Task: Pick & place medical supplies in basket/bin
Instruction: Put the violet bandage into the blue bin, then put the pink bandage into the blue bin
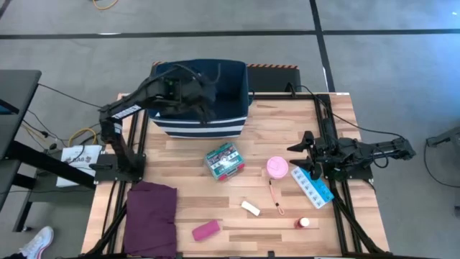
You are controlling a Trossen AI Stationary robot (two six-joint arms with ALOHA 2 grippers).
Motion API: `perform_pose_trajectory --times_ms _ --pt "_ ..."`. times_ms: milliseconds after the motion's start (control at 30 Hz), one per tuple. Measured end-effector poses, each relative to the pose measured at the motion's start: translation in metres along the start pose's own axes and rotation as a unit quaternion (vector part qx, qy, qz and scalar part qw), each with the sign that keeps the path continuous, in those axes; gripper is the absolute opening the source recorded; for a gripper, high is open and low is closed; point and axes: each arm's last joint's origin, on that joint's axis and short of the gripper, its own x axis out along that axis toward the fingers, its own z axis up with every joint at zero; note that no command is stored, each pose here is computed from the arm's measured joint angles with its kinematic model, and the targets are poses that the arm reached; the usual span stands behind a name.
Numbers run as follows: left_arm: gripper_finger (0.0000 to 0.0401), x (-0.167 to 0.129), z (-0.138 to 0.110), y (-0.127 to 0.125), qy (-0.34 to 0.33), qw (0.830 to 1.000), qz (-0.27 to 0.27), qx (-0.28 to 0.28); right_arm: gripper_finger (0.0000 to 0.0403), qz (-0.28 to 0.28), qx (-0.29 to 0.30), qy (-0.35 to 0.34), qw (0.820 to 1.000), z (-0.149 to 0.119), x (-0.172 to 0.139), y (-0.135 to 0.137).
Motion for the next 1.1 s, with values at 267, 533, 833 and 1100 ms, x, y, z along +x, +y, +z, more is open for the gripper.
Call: perform_pose_trajectory --times_ms 267,533,833,1100 --pt "0.0158 0.076 0.003 0.011 0.081 0.995 0.016 -0.060 0.0260 0.002 0.006 -0.056 0.998 0.012 -0.001 0.002" --pt "0.0158 0.193 -0.006 -0.007 0.150 0.975 -0.123 -0.111 0.0260 0.004 0.007 -0.059 0.998 0.016 -0.002 0.003" --pt "0.0171 0.223 -0.006 0.005 0.144 0.966 -0.183 -0.113 0.0260 0.005 0.007 -0.056 0.998 0.015 -0.002 0.003" --pt "0.0210 0.233 -0.008 0.019 0.140 0.959 -0.186 -0.160 0.0260 0.002 0.009 -0.043 0.999 0.013 -0.001 0.003"
